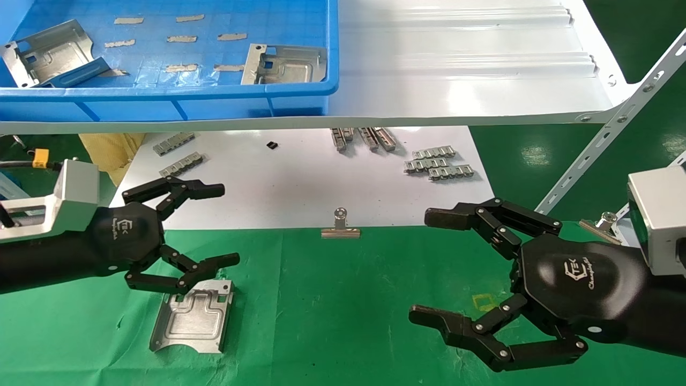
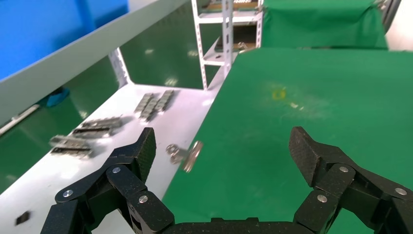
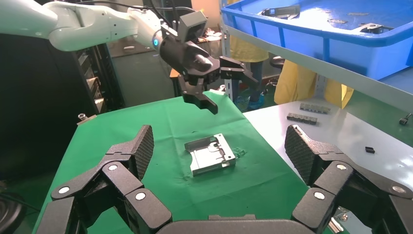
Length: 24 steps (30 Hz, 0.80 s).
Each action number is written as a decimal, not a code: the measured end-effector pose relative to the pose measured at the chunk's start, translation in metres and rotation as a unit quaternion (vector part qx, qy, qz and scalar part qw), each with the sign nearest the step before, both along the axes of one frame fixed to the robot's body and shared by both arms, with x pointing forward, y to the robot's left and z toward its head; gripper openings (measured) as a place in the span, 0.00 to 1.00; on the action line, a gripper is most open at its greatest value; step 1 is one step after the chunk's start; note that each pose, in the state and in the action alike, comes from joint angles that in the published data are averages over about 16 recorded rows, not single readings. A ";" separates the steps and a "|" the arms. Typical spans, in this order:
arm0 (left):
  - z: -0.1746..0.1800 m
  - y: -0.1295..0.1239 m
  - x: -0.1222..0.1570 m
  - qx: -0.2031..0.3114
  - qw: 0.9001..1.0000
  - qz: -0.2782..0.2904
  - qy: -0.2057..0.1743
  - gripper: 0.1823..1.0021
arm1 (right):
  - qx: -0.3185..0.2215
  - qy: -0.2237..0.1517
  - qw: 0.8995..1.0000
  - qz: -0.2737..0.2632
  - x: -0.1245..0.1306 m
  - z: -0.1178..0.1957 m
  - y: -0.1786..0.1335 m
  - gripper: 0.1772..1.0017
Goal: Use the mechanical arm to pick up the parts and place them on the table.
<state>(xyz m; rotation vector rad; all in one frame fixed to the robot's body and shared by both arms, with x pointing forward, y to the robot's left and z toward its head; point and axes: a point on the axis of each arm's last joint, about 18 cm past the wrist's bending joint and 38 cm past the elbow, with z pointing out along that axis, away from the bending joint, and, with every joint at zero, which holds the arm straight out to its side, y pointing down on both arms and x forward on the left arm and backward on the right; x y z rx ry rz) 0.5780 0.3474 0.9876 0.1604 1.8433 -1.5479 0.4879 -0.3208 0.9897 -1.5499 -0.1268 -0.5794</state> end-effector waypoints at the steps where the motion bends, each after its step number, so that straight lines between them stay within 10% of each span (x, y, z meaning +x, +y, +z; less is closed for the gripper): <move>1: 0.000 -0.001 -0.003 -0.002 1.000 -0.004 0.001 1.00 | 0.000 0.000 1.000 0.000 0.000 0.000 0.000 1.00; 24: 0.005 -0.036 -0.076 -0.028 0.995 -0.090 0.040 1.00 | 0.000 0.000 1.000 0.000 0.000 0.000 0.000 1.00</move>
